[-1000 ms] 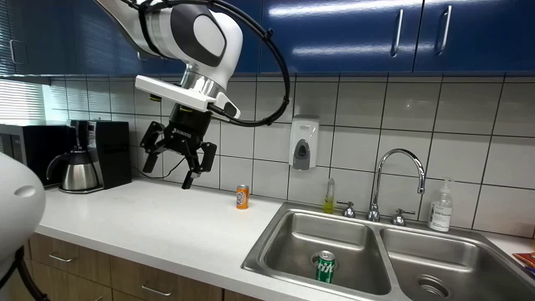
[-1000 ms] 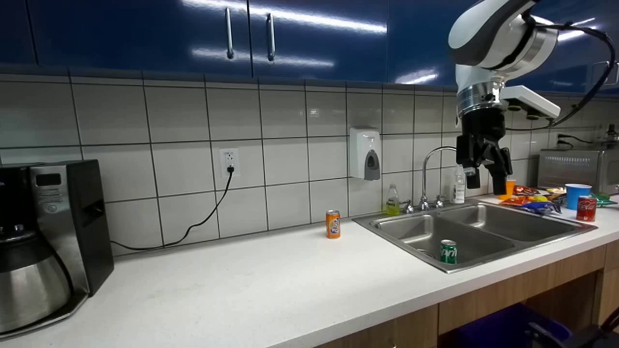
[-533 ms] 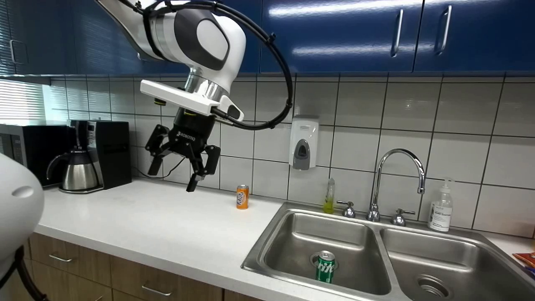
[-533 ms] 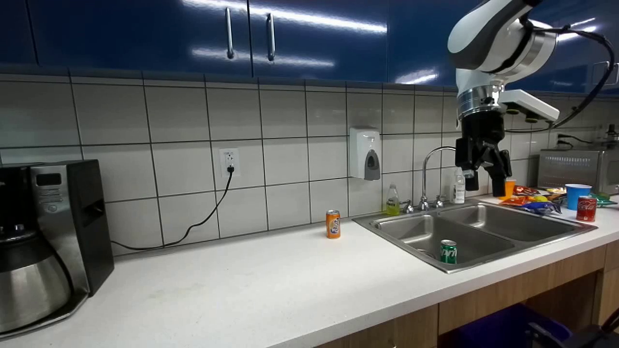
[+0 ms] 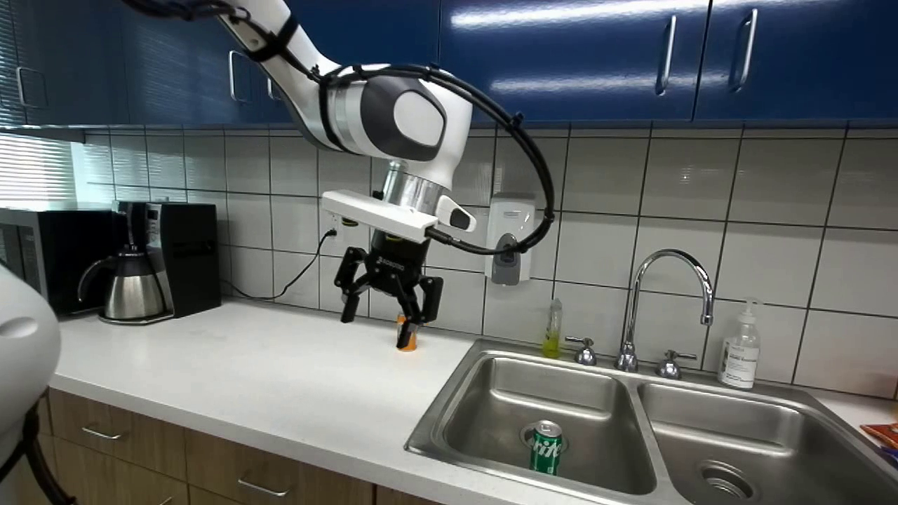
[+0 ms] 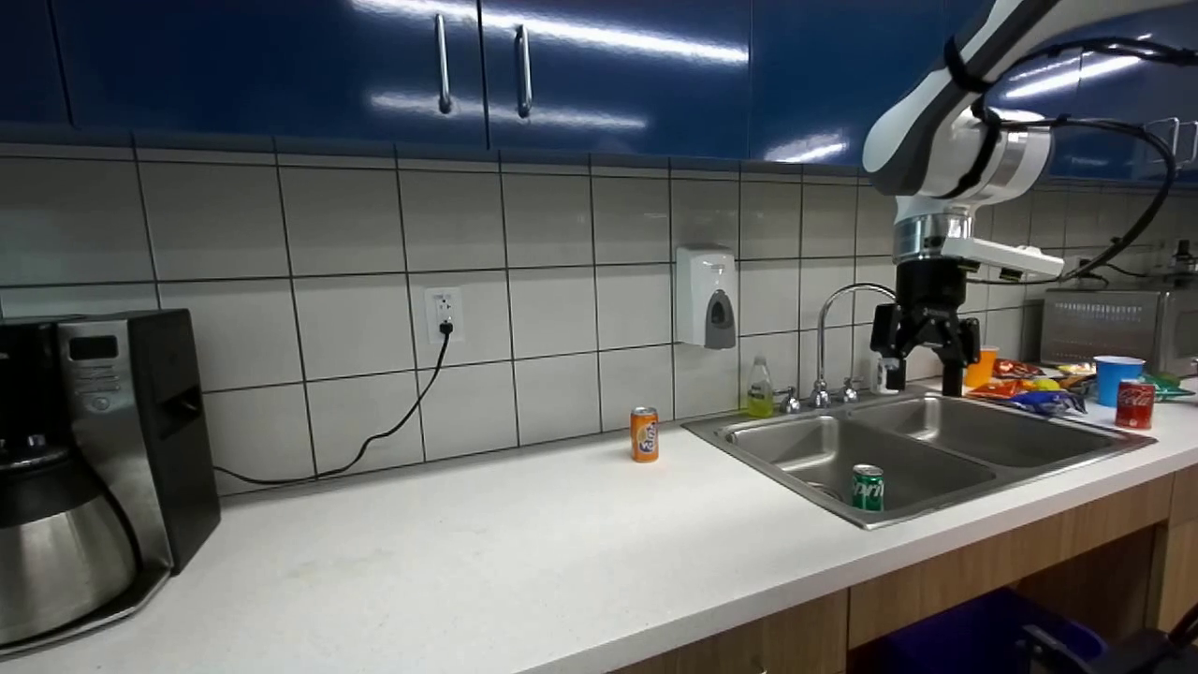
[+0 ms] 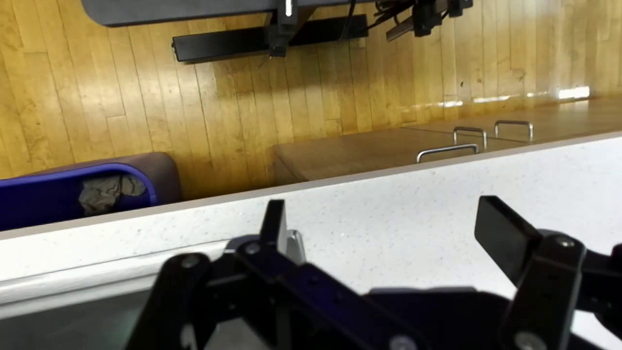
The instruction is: Remove the green can from the sink.
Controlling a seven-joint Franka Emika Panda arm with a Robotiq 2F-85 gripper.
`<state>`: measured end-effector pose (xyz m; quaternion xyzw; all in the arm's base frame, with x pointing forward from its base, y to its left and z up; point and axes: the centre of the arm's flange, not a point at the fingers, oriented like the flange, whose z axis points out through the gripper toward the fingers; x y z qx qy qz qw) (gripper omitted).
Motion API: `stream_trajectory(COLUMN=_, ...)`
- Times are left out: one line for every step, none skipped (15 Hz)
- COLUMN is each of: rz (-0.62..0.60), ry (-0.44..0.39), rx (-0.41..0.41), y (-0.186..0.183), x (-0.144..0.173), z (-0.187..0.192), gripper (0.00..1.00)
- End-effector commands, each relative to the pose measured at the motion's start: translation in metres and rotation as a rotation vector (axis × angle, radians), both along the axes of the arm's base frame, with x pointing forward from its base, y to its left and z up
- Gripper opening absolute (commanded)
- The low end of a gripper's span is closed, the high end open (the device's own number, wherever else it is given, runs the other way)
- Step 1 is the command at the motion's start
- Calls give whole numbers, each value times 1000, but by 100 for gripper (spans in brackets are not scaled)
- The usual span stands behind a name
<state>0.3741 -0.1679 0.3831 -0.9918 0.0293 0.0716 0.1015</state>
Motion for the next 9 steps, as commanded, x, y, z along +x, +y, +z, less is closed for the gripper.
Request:
stream_trajectory(rz=-48, ry=-24, rx=-24, y=-50, x=44, z=-20, gripper=100)
stream_trajectory(rz=-65, ry=-28, rx=-31, y=-61, x=51, z=-27, gripper=100)
stream_trajectory(rz=-81, ry=-33, rx=-39, y=-72, x=59, z=-33, gripper=100)
stream_trajectory(rz=-95, ry=-37, rx=-43, y=-82, x=66, z=-39, gripper=100)
stream_trajectory(rz=-110, ry=-40, rx=-45, y=-92, x=72, z=-45, gripper=100)
stream_trajectory(rz=-124, ry=-44, rx=-45, y=-102, x=80, z=-52, gripper=100)
stream_trajectory(rz=-137, ry=-46, rx=-40, y=-110, x=87, z=-60, gripper=100)
stream_trajectory(rz=-149, ry=-46, rx=-39, y=-118, x=93, z=-65, gripper=100)
stream_trajectory(rz=-159, ry=-52, rx=-37, y=-126, x=100, z=-73, gripper=100)
